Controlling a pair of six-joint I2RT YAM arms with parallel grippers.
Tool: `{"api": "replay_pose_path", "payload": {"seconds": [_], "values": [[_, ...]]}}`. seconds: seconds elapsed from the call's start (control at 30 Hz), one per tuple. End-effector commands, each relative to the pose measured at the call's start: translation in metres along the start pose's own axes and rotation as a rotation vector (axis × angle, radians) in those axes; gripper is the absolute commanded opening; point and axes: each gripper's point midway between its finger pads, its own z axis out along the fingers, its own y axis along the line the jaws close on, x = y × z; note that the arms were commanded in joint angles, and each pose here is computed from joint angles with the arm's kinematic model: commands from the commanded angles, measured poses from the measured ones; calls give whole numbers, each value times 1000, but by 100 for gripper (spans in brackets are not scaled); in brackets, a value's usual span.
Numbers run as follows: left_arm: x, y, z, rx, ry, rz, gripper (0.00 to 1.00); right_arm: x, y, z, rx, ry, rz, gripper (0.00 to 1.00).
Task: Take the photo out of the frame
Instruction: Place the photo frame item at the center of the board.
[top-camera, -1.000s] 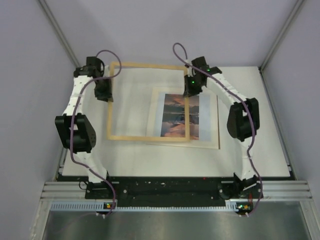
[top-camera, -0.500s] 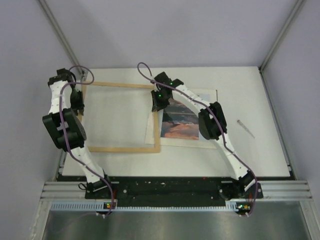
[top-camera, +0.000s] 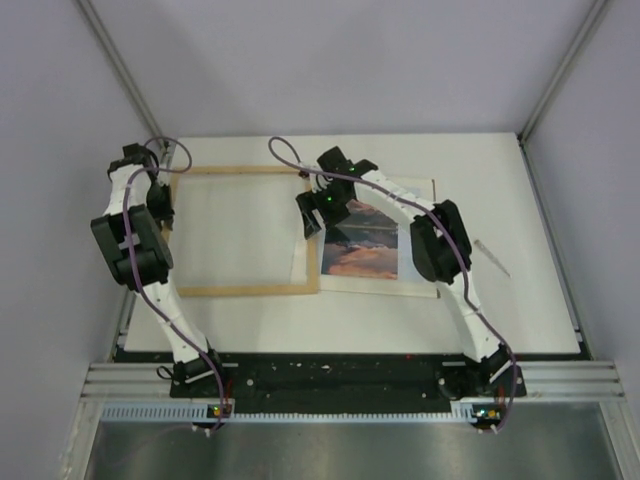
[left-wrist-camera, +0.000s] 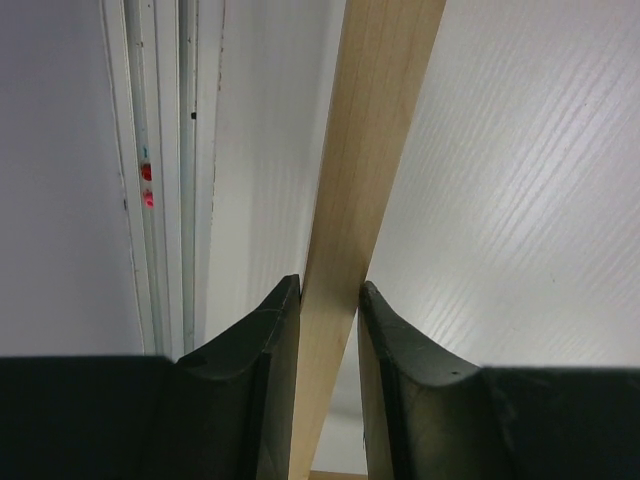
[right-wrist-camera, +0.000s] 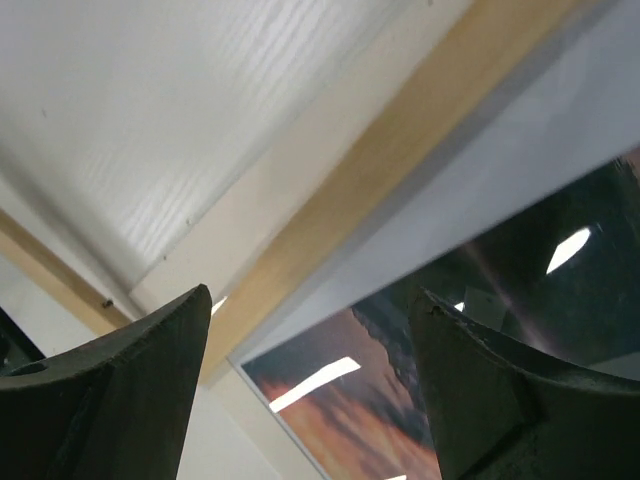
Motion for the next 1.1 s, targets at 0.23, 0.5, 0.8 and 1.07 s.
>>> {"api": "replay_pose_path", "payload": {"seconds": [0.23, 0.5, 0.8, 1.07], "values": [[-14, 19, 12, -59, -57, -46, 4, 5, -50, -141, 54, -171, -39, 79], [-22, 18, 13, -49, -82, -17, 50, 55, -103, -166, 105, -160, 93, 79], [-32, 2, -24, 16, -153, 1, 68, 109, -193, -206, 92, -265, 439, 79], [-53, -125, -115, 194, -377, 302, 68, 119, -217, -213, -30, -354, 577, 78]]}}
